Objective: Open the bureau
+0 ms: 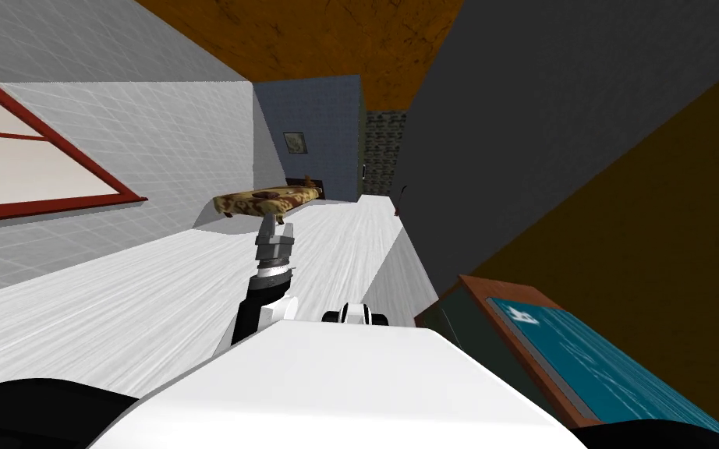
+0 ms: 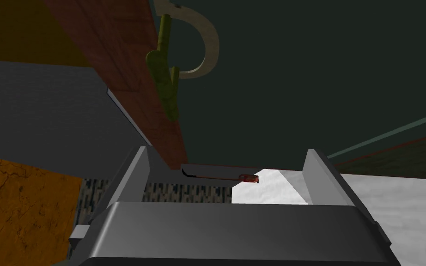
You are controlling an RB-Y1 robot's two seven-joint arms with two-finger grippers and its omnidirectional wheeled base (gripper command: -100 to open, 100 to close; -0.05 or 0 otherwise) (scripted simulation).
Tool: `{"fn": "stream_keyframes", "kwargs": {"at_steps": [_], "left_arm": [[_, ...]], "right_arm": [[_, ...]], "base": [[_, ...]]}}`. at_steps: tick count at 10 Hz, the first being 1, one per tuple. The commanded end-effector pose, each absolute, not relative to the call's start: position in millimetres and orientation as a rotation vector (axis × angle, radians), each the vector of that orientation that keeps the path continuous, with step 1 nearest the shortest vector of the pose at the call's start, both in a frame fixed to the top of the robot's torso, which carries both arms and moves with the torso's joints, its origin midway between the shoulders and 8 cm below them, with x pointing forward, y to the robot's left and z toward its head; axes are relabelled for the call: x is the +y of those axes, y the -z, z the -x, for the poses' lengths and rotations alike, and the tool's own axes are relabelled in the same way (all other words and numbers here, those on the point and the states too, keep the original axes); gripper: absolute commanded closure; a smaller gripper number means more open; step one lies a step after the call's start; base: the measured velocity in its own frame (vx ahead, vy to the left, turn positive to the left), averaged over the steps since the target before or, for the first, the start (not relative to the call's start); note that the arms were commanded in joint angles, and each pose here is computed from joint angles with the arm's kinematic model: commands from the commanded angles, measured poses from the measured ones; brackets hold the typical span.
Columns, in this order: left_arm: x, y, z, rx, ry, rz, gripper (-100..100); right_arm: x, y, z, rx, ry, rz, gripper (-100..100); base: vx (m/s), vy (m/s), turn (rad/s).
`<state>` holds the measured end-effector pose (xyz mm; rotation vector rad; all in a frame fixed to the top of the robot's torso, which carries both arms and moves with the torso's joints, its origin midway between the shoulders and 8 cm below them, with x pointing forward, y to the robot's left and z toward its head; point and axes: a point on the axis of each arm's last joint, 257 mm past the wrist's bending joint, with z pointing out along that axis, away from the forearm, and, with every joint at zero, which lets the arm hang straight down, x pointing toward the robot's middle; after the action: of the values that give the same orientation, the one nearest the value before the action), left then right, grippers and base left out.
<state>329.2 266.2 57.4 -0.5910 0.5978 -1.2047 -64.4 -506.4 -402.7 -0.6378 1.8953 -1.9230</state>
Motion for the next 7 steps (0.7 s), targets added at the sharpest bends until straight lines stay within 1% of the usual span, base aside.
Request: {"fn": "stream_keyframes", "kwargs": {"at_steps": [1,2,4,7], "left_arm": [[266.2,-57.4,-329.2,0.598,1.205,0.591,0],[266.2,-57.3,-329.2,0.598,1.204,0.591,0],[266.2,-57.4,-329.2,0.598,1.205,0.591,0],[266.2,-57.4,-329.2,0.598,1.205,0.591,0]], "right_arm": [[-499.5,401.8,86.5,1.921,1.899,0.697,-100],[-495.3,400.7,101.3,1.941,1.881,0.735,-100],[-486.8,397.6,130.9,1.984,1.842,0.807,-100],[-482.5,395.7,145.4,2.006,1.822,0.841,-100]], "base": [[-0.016,-0.017,0.068],[-0.019,-0.011,0.164],[-0.028,-0.018,0.288],[-0.018,-0.012,0.129]]}}
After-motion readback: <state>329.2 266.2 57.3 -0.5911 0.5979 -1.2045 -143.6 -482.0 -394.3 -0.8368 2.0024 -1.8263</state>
